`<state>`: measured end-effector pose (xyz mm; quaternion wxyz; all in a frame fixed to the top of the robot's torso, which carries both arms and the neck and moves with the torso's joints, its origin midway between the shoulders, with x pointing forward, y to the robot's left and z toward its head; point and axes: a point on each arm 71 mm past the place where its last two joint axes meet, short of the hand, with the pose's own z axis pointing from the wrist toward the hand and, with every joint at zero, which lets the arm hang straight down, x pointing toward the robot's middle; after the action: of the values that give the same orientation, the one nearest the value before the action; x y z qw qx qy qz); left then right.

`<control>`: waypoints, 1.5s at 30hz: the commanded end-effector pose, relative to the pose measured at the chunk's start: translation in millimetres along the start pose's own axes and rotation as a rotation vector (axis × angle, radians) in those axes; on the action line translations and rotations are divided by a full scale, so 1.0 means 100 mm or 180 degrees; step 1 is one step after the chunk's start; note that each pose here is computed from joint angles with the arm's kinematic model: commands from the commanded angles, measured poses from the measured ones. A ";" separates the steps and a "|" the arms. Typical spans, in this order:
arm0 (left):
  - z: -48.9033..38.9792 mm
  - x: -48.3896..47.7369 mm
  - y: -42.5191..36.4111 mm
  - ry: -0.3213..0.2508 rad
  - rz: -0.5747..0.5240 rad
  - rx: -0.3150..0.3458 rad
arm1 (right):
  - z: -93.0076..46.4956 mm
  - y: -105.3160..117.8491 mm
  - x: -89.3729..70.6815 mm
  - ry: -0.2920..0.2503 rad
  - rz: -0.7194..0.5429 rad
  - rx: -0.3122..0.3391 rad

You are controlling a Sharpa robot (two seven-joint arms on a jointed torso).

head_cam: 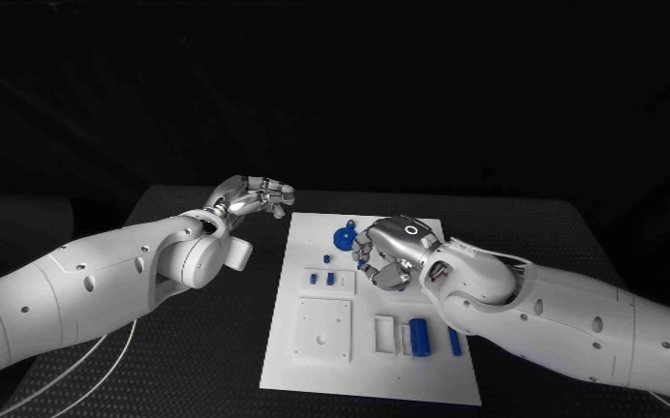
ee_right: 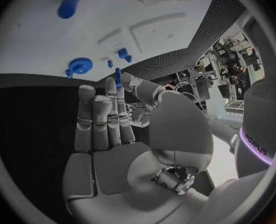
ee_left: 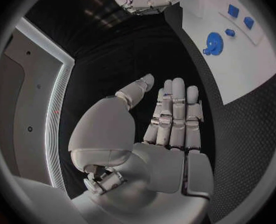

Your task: Assemble the parts on the task board

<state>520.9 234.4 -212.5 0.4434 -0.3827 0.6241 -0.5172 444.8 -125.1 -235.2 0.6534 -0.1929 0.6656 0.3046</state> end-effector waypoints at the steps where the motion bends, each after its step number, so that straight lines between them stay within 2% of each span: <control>1: 0.013 0.014 -0.021 -0.0041 -0.0032 0.0040 | 0.00 0.16 0.13 0.0049 0.0011 -0.0182; 5: 0.022 0.041 -0.027 -0.0029 -0.0041 0.0046 | -0.01 0.30 0.27 0.0150 -0.0009 -0.0302; 22: 0.049 0.135 -0.046 0.0027 -0.0061 0.0057 | -0.07 0.50 0.64 0.0324 0.0004 -0.0393; 40: 0.044 0.128 -0.044 0.0034 -0.0064 0.0051 | -0.07 0.48 0.68 0.0325 -0.0108 -0.0353; 45: 0.043 0.132 -0.044 0.0039 -0.0067 0.0051 | -0.07 0.46 0.70 0.0371 -0.0130 -0.0339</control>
<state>521.1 221.7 -212.4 0.4378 -0.3836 0.6225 -0.5231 405.1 -86.2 -296.0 0.6098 -0.2476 0.6806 0.3219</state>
